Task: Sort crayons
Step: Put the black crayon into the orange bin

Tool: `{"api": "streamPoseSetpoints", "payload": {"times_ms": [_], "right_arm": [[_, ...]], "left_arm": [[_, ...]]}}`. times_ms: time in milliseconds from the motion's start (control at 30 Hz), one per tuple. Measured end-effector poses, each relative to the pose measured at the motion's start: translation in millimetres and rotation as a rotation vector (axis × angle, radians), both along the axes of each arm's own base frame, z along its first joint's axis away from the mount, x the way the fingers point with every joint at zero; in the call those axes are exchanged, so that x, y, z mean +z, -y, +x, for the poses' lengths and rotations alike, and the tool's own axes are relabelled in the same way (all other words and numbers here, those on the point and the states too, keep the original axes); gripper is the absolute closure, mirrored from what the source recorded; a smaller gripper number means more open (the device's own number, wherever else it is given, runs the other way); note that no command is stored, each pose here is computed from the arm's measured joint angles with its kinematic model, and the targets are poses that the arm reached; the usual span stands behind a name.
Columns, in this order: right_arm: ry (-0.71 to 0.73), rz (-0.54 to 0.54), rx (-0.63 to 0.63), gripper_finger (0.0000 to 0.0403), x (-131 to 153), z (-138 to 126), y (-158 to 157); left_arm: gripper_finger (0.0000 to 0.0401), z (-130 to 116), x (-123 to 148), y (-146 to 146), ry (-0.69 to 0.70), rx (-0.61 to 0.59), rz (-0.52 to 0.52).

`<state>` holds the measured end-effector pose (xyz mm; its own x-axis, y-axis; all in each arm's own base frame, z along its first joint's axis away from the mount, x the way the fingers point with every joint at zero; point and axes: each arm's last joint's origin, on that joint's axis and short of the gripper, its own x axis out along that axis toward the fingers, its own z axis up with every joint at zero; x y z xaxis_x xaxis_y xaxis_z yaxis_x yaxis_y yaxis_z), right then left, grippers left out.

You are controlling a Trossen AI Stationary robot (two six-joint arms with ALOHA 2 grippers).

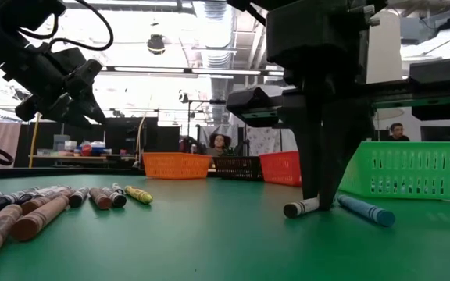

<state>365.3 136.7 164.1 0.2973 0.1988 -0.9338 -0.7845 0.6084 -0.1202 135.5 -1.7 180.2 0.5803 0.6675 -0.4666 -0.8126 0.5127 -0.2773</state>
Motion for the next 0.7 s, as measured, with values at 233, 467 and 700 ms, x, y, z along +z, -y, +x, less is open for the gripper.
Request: {"api": "streamPoseSetpoints", "payload": {"times_ms": [233, 467, 700], "right_arm": [[-0.011, 0.031, -0.060, 0.0400, 6, 3, 9], [0.004, 0.028, -0.133, 0.0401, 26, 18, 36], [0.087, 0.010, -0.244, 0.0402, 47, 37, 75]], "left_arm": [[0.0221, 0, 0, 0, 0.000, 0.000, 0.000], [0.0221, 0, 0, 0, 0.000, 0.001, 0.002], [0.0221, 0, 0, 0, -0.002, 0.002, 0.003]]}}
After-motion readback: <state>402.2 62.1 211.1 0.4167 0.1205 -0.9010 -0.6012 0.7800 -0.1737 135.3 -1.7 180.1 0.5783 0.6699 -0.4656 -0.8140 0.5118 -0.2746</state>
